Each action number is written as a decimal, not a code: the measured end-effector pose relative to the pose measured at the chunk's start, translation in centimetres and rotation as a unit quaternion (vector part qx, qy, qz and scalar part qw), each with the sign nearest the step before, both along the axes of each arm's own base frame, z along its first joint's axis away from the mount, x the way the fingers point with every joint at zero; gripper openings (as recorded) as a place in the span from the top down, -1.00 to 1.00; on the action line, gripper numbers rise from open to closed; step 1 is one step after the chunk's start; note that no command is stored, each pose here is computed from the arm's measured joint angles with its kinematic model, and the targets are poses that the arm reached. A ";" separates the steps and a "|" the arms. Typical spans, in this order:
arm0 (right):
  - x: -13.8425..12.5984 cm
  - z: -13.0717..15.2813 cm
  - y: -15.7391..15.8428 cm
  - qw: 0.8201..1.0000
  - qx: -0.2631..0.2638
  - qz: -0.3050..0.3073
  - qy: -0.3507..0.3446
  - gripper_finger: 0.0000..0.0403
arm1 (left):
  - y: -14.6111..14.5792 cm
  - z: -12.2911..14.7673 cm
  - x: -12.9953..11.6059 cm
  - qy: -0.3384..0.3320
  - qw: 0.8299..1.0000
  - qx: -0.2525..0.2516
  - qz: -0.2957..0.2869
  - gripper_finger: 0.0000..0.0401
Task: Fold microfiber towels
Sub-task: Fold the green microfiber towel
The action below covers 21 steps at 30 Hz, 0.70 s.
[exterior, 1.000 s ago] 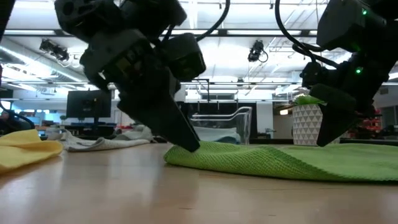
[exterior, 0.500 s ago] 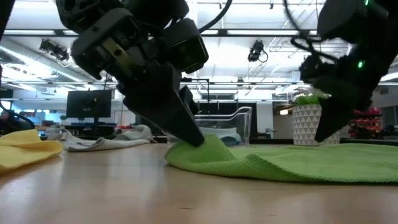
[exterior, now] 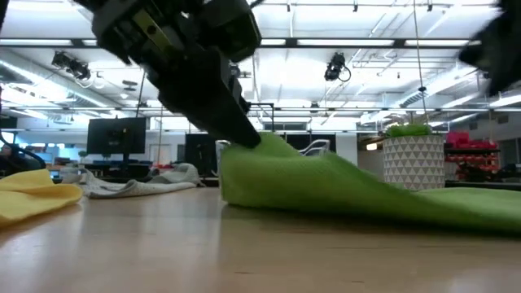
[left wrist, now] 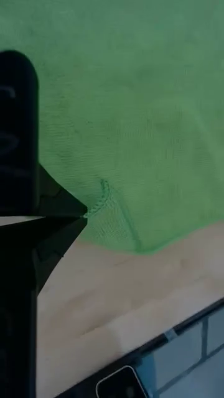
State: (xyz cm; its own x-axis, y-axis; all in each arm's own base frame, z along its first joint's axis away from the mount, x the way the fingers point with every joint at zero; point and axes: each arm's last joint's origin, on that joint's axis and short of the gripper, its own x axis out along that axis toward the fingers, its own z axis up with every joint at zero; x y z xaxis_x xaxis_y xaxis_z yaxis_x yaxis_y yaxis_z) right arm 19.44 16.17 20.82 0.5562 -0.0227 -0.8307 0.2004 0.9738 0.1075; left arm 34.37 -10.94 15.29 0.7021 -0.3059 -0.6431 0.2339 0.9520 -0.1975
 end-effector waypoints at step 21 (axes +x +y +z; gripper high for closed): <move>-6.6 -6.8 8.9 0.976 0.011 0.043 0.212 0.35 | -1.3 0.0 -1.0 0.028 0.999 -0.015 0.039 0.97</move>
